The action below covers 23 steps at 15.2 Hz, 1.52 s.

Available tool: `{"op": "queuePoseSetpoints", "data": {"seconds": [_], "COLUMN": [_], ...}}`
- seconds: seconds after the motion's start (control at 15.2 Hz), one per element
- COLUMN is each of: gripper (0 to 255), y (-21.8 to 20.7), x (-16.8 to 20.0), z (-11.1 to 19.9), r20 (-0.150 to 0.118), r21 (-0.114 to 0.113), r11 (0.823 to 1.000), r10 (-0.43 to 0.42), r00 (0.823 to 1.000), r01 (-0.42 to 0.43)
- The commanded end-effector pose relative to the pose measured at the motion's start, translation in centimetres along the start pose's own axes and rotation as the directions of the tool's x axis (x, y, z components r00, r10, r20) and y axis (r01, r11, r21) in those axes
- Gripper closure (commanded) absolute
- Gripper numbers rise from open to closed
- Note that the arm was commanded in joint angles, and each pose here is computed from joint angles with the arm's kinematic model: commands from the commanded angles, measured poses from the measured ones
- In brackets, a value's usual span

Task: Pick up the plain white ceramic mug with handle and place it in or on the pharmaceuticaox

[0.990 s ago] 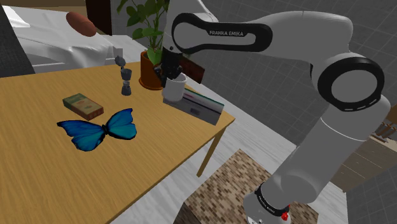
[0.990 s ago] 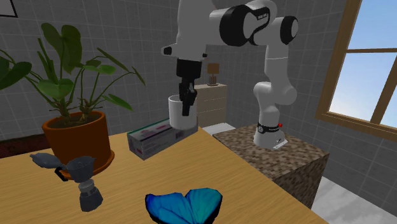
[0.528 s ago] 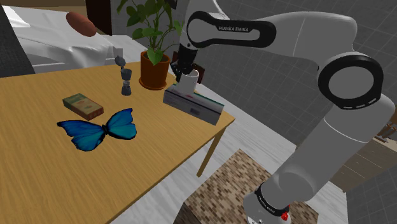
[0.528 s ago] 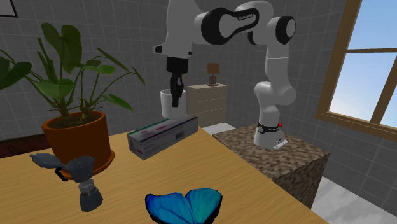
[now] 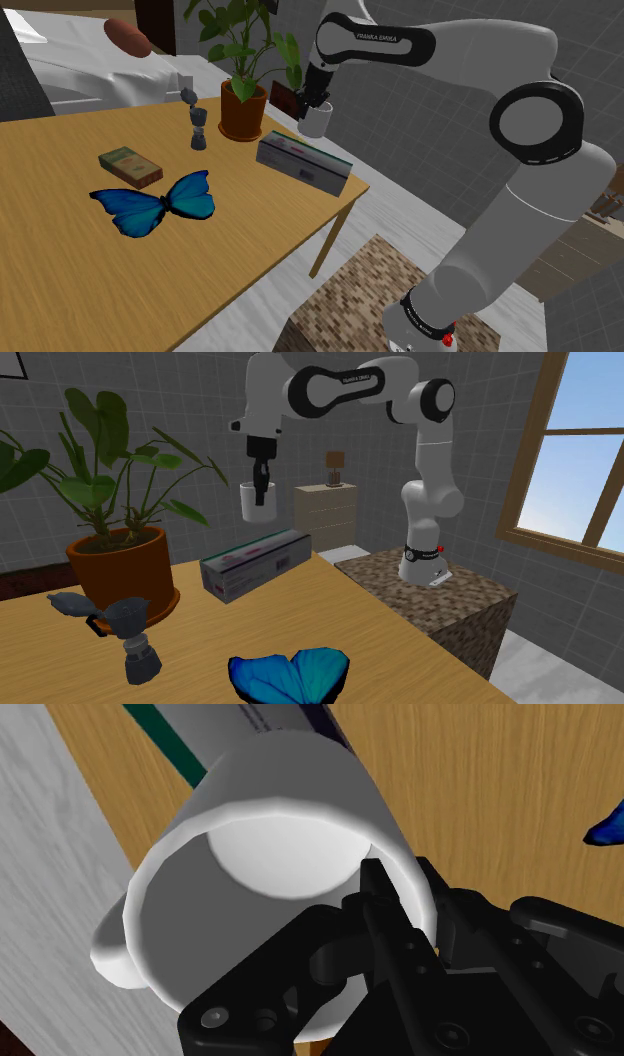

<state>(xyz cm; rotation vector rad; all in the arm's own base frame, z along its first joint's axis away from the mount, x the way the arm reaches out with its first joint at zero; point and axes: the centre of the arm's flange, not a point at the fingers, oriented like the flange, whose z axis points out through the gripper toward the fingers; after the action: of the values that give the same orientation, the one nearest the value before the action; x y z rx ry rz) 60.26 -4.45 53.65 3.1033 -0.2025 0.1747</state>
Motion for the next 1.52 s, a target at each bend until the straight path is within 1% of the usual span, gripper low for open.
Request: {"op": "queuePoseSetpoints", "data": {"seconds": [0.0,0.07,1.19,1.45], "gripper": [255,255,255,255], "y": [2.5,3.5,3.3,3.3], "x": [0.2,0.4,-0.6,-0.6], "z": [-0.2,-0.2,9.0,9.0], "r20": [0.0,0.0,0.0,0.0], "r21": [0.0,0.0,0.0,0.0], "r11": [1.0,1.0,1.0,1.0], "r10": [-0.002,-0.002,-0.002,-0.002], "r00": [1.0,1.0,1.0,1.0], "r01": [0.002,0.002,0.002,0.002]}}
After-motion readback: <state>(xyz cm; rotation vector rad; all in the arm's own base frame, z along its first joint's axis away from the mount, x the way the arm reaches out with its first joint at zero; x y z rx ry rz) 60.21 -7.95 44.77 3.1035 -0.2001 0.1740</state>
